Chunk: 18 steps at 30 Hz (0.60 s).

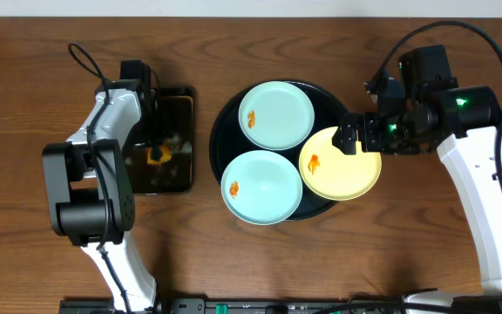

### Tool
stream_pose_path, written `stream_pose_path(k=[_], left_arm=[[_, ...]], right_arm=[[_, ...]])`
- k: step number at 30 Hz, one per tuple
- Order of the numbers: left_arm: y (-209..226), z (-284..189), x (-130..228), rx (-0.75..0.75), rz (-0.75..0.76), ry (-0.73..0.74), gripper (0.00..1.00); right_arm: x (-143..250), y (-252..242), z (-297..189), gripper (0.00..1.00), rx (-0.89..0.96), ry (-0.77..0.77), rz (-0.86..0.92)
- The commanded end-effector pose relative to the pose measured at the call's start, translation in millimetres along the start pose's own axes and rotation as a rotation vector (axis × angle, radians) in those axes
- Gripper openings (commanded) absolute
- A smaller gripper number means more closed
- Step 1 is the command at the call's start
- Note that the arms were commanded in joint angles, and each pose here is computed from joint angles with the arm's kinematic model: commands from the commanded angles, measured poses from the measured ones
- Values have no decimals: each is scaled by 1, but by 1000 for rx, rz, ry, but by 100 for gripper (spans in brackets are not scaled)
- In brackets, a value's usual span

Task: Clean dirty plates on tray and stack at the side
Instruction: 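Grasp the green-and-orange sponge with the left gripper in the water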

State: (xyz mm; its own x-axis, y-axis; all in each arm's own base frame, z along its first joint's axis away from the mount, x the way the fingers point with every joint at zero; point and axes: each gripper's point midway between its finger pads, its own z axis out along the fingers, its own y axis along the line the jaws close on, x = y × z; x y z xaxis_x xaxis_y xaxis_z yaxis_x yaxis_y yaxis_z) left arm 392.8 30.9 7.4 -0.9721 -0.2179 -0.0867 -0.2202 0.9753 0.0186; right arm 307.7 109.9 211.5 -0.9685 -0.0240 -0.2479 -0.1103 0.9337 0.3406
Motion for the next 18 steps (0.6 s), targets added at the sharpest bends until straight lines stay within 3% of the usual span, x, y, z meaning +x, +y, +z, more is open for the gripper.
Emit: stream_pose_path(k=[1,2,3,4,8,18], left_arm=[[2,-32,-6,4,-2,-59,8],[2,-43,-9,8,-3,-86,32],[2,-50,-10,11,-3,-103,48],[2,-57,-11,13,-4,-120,56],[2,-64,-11,14,-4,-135,65],[18,-17,-5,-82,-9,-113,68]], right_arm=[[-3,5,-4,99,-3,-17,-16],[-3,5,-4,99,-3,-17,-16],[-3,5,-5,99,-3,-17,-16],[-3,5,-4,99,-3,-17,-16],[-3,5,-4,99,-3,-16,-16],[-3,5,-4,99,-3,-16,-16]])
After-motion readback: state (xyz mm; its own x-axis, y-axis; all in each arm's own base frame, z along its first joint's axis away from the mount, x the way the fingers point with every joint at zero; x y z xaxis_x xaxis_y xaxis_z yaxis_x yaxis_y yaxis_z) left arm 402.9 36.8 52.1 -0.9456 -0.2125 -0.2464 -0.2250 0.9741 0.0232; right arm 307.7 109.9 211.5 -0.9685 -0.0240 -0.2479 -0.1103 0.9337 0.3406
